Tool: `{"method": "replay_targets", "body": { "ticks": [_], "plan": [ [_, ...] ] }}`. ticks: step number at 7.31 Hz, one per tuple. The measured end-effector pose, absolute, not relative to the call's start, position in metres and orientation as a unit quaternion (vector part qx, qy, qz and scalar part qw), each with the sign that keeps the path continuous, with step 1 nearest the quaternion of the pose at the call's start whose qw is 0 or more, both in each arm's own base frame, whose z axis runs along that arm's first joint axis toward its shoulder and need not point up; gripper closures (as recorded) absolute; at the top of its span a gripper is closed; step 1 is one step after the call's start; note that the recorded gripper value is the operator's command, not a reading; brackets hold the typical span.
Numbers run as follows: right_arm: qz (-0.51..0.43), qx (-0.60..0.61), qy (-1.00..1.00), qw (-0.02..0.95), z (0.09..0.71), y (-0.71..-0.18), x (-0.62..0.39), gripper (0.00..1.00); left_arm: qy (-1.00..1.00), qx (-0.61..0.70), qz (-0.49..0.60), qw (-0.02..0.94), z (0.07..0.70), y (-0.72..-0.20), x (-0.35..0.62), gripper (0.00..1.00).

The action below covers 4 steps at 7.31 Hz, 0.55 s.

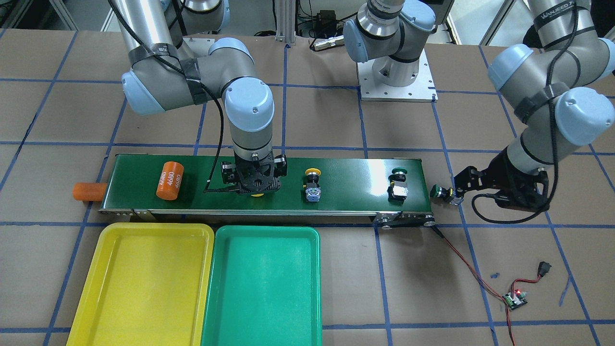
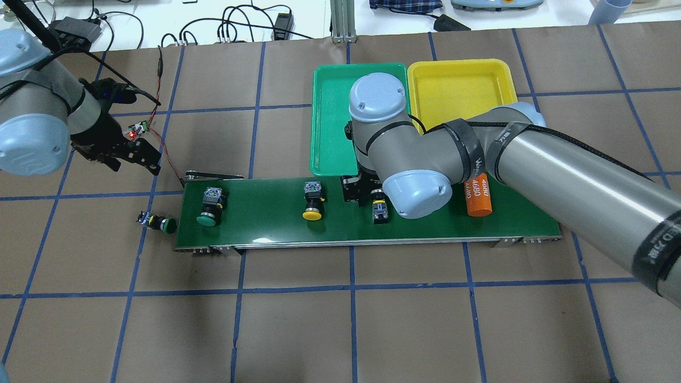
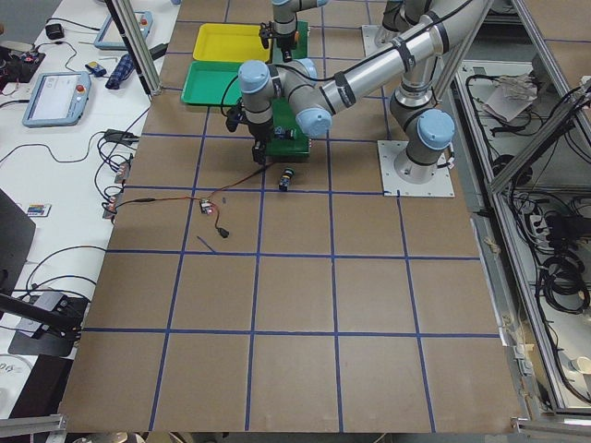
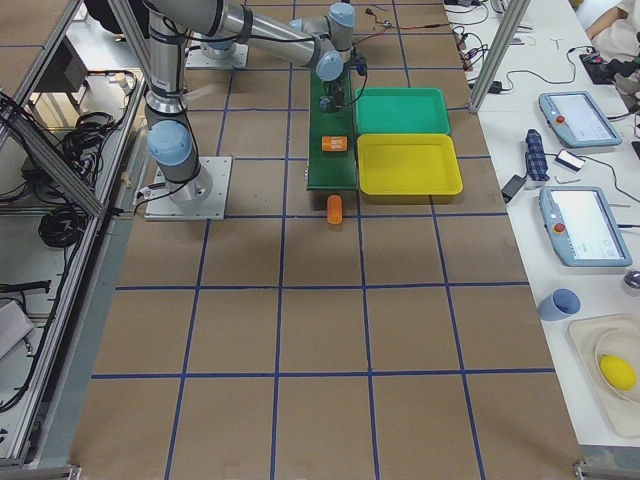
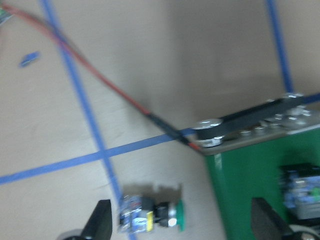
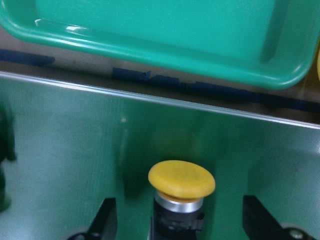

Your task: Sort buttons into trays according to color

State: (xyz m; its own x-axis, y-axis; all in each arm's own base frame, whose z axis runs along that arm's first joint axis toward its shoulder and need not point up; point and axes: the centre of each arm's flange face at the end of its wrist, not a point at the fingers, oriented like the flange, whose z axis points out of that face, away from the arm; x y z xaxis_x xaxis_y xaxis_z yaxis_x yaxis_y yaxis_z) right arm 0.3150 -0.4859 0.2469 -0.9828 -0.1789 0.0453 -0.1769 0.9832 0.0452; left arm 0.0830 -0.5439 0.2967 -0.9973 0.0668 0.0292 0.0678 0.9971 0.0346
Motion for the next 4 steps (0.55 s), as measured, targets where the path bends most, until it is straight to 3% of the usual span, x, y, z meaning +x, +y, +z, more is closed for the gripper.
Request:
{"method": "replay_targets", "body": {
  "ticks": [1, 2, 4],
  "plan": [
    [-0.021, 0.088, -0.996, 0.027, 0.247, -0.486, 0.312, 0.87, -0.999, 0.037, -0.024, 0.015, 0.287, -0.542, 0.101, 0.03],
    [-0.023, 0.086, -0.996, 0.028, 0.246, -0.486, 0.309, 1.0, -0.994, 0.102, -0.033, 0.016, 0.274, -0.541, 0.108, 0.03],
    [-0.023, 0.082, -0.996, 0.028, 0.246, -0.49, 0.303, 1.0, -0.983, 0.175, -0.056, 0.023, 0.242, -0.537, 0.112, 0.04]
  ]
}}
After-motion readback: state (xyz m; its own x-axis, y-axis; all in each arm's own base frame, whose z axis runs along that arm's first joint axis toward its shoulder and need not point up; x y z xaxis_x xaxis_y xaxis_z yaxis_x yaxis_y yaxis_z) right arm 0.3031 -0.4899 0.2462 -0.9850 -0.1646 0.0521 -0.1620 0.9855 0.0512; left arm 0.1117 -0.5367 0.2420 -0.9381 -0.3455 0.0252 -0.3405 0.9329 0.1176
